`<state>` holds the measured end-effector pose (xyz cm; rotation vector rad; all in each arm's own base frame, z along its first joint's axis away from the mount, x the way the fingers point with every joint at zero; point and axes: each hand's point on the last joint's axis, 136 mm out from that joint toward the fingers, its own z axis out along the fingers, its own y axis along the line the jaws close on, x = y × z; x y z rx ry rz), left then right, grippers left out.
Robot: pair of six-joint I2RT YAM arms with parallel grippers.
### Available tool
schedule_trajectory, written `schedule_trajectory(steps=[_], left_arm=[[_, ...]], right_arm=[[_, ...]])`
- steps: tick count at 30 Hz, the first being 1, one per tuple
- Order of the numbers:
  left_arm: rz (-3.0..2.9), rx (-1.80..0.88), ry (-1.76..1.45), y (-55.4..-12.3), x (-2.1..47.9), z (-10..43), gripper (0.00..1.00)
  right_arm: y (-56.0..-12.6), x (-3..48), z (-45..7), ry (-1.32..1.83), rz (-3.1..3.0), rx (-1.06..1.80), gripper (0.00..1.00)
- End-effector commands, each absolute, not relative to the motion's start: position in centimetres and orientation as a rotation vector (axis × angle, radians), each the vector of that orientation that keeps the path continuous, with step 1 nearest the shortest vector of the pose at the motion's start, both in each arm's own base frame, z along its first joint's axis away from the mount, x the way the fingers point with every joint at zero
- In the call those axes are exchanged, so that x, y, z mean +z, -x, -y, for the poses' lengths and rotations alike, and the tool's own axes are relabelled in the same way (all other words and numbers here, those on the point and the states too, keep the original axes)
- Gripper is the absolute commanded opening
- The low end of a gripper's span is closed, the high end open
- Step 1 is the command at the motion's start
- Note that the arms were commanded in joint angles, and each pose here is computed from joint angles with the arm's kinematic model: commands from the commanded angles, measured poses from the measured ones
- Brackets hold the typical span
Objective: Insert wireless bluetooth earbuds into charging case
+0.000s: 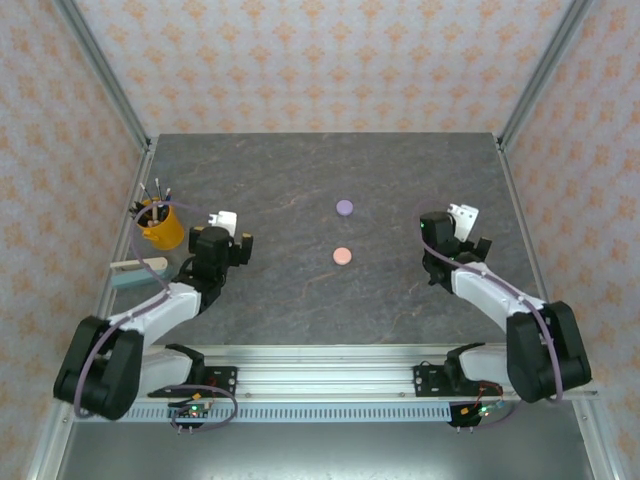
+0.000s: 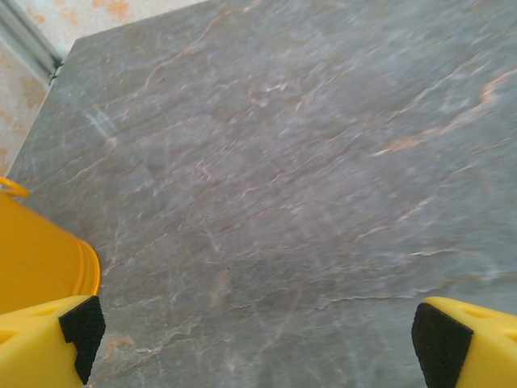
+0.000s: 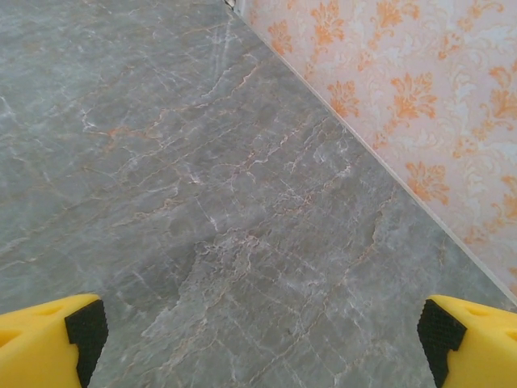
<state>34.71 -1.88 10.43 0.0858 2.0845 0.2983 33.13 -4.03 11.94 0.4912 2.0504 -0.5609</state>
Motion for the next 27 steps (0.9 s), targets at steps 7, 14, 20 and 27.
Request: schedule_trajectory(steps=[7,14,20,27], left_arm=[[-1.931,0.184,0.088,-38.5,10.2,-1.1,1.00],[-1.975,0.103,0.136,-39.5,9.3,-2.1,1.00],[-1.977,0.107,0.138,-39.4,9.2,-2.1,1.00],[-1.981,0.115,0.148,-39.5,9.2,-2.3,1.00]], right_arm=[[-37.2,11.4,5.1,-0.463,-1.815,-0.329,1.00],[-39.1,9.0,4.1,-0.373,-1.918,-0.151,0.99],[-38.9,9.2,3.7,-0.348,-1.926,-0.162,0.99],[-39.3,8.8,3.7,-0.352,-1.949,-0.142,0.99]])
